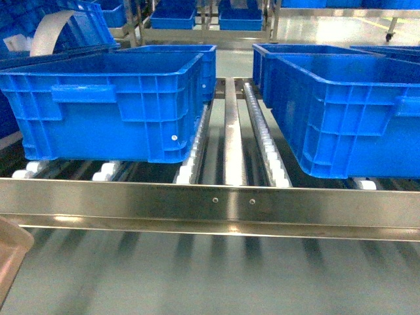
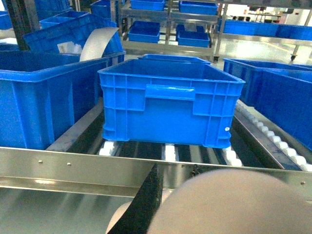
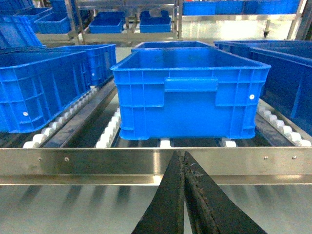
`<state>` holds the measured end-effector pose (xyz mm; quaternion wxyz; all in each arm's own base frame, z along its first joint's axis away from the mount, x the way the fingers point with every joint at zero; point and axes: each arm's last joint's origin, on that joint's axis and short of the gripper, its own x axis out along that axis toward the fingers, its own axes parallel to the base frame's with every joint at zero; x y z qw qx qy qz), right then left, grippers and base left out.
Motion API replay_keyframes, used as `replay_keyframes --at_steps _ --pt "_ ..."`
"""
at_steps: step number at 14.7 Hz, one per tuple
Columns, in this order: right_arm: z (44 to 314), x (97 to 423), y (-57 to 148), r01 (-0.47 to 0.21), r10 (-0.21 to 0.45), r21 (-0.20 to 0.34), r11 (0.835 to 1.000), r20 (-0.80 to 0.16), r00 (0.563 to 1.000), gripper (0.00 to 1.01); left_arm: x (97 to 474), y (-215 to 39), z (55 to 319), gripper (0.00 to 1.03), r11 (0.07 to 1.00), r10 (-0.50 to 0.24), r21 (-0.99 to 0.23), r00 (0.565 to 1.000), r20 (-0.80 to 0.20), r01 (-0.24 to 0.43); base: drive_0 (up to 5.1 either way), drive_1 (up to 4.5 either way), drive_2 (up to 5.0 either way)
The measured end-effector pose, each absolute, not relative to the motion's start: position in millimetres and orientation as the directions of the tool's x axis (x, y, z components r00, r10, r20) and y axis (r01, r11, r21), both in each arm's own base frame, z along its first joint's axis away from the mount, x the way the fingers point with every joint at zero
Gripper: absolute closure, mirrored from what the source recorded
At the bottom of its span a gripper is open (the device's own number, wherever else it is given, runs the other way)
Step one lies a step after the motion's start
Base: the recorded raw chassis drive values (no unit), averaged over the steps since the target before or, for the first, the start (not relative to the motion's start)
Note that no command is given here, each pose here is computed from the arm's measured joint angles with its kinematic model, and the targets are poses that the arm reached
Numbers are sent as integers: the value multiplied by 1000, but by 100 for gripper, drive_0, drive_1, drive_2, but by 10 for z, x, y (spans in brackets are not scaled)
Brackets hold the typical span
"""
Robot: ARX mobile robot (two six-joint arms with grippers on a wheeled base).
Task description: Place part in tray to right shelf
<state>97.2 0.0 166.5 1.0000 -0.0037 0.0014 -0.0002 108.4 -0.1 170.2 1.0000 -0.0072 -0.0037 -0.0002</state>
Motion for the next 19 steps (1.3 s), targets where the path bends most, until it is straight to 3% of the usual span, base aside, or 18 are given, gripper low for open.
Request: replay_keyframes --at_steps 2,3,12,19 --pt "1672 972 0 1 -1 -7 1000 4 1000 99 988 -2 1631 90 1000 -2 -15 999 -47 1 0 0 0" --pt "1675 971 0 1 -1 -7 1000 7 1000 99 974 -2 1687 90 1000 -2 -14 1000 15 2 0 0 0" --pt "1672 972 0 1 -1 -7 1000 4 1000 97 973 -2 1671 90 1000 -2 -14 1000 -3 2 0 0 0" --pt "1673 972 0 1 -1 -7 1000 5 1000 3 973 -2 1671 90 1000 -2 -14 1000 -3 1 0 0 0"
